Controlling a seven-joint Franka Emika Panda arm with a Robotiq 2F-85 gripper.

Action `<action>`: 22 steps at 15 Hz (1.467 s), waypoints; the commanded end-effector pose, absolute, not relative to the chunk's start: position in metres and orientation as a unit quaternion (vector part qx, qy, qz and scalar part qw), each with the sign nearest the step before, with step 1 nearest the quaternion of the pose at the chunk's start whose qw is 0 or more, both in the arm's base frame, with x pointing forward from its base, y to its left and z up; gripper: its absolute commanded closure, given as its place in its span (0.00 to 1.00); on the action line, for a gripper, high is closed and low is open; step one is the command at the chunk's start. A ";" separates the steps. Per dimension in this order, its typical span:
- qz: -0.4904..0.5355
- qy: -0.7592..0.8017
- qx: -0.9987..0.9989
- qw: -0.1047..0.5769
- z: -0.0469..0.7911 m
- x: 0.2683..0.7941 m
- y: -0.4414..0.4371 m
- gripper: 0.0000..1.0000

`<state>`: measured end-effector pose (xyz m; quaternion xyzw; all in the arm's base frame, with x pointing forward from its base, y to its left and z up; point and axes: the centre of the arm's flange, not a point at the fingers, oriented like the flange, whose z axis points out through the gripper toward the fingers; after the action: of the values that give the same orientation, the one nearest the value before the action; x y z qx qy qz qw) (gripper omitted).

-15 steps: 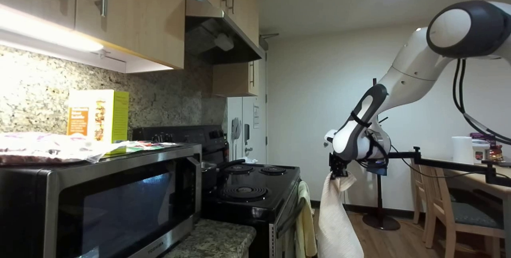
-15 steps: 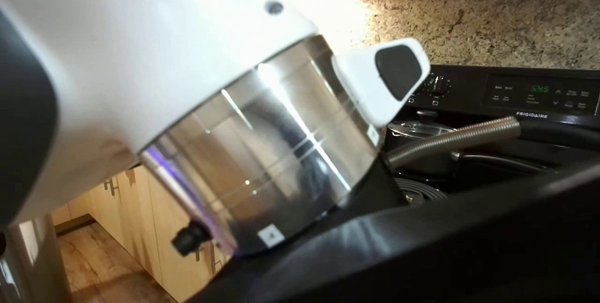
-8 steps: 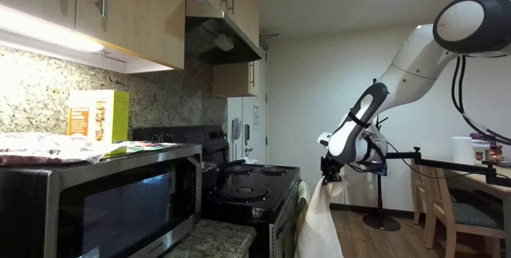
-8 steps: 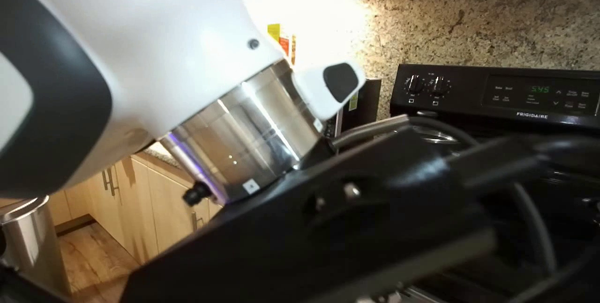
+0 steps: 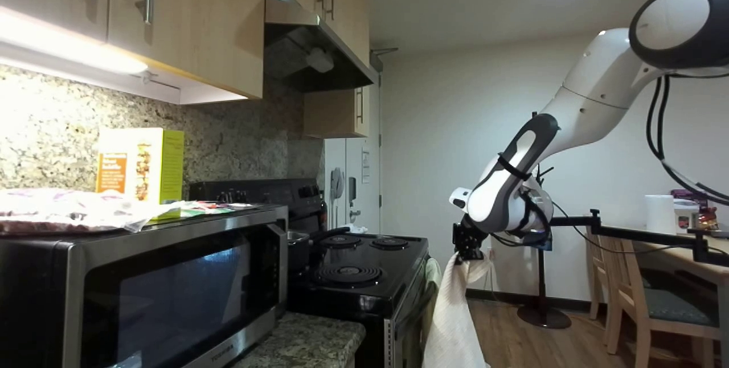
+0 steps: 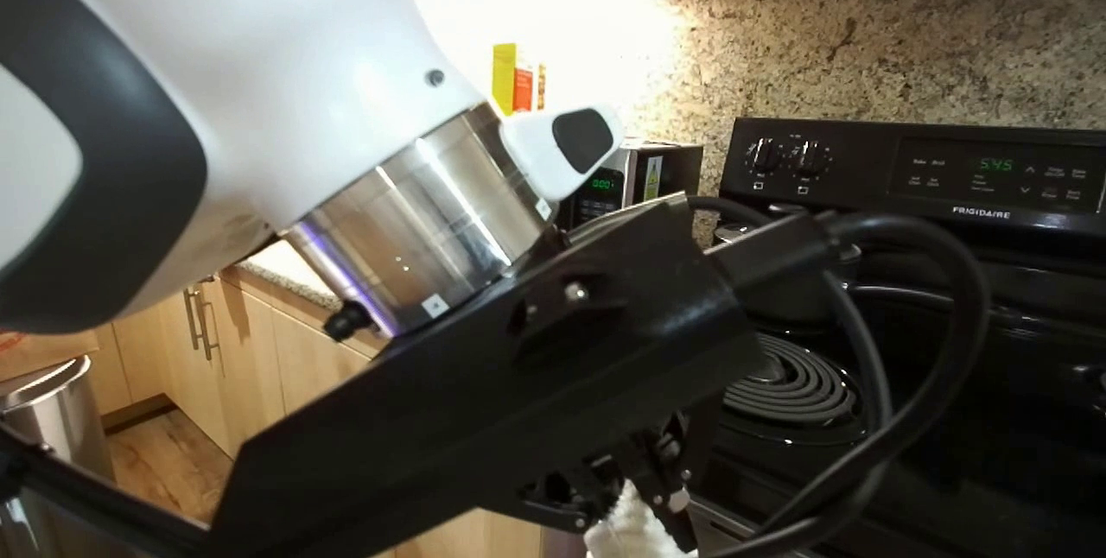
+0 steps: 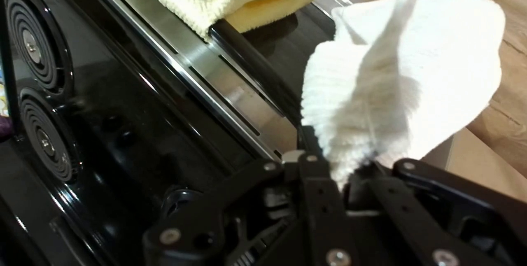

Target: Pick up the white towel and hang it next to the other towel

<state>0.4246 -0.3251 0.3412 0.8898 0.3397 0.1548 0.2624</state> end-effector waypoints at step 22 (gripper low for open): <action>0.019 -0.011 0.999 0.044 0.297 0.462 -0.254 0.92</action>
<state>0.4190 -0.2655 0.2417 0.9934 0.0236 0.0631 0.0928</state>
